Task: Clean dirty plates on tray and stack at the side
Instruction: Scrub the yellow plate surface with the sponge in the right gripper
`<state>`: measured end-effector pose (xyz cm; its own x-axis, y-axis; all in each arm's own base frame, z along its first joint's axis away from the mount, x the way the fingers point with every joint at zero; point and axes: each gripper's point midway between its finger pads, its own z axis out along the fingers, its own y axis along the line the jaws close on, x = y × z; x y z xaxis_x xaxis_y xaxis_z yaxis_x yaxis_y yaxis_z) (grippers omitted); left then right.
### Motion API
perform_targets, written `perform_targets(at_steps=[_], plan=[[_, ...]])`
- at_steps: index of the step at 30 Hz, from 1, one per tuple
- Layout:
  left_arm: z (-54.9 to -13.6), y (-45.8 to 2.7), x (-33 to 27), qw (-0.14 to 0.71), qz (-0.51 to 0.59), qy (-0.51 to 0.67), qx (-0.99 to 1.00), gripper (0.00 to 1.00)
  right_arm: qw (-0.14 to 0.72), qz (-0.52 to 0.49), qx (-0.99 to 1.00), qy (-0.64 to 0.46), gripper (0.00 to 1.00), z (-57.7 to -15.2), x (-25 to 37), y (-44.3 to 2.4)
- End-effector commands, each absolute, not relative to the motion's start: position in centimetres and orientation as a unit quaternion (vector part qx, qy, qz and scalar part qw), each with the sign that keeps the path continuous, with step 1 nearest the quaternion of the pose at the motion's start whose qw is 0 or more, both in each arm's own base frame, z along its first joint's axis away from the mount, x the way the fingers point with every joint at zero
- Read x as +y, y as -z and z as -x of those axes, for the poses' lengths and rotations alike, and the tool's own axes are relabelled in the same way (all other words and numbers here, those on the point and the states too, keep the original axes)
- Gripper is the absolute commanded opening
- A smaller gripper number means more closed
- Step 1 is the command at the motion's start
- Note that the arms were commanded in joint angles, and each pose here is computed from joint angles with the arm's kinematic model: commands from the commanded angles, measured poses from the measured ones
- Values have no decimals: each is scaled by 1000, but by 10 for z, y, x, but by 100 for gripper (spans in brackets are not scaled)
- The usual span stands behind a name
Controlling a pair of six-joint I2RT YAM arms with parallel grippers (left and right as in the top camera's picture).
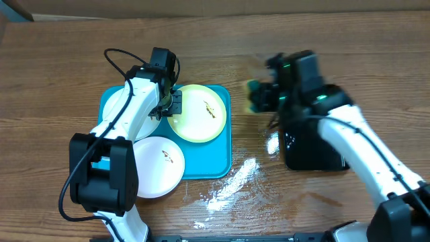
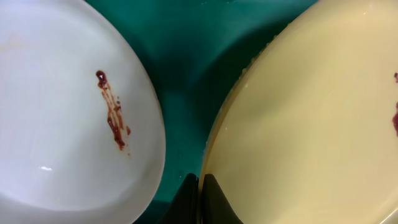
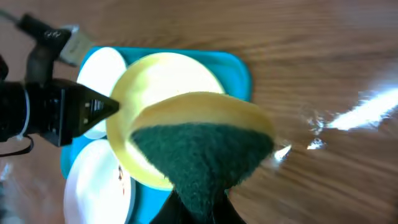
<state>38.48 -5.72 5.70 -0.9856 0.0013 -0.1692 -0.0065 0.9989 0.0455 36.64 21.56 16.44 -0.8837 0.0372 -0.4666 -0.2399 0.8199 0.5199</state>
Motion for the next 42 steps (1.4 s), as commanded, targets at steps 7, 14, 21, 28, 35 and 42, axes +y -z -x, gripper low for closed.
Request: perform_targets(at_steps=[7, 14, 21, 28, 35, 42], plan=[[-395, -67, -78, 109, -72, 20, 991, 4, 310, 109, 924, -195, 4, -378, 303, -112], [-396, -67, -77, 110, -72, 18, 991, 4, 311, 127, 922, -192, 4, -376, 322, -92], [-395, -67, -78, 108, -71, 19, 991, 4, 331, 117, 917, -192, 4, -390, 330, -79], [-394, -67, -78, 107, -71, 19, 992, 4, 387, 109, 891, -213, 4, -416, 348, -75], [-394, -67, -78, 106, -71, 19, 992, 4, 457, 96, 859, -211, 4, -439, 349, -99], [-394, -67, -78, 106, -71, 19, 992, 4, 462, 85, 863, -189, 4, -449, 346, -67]])
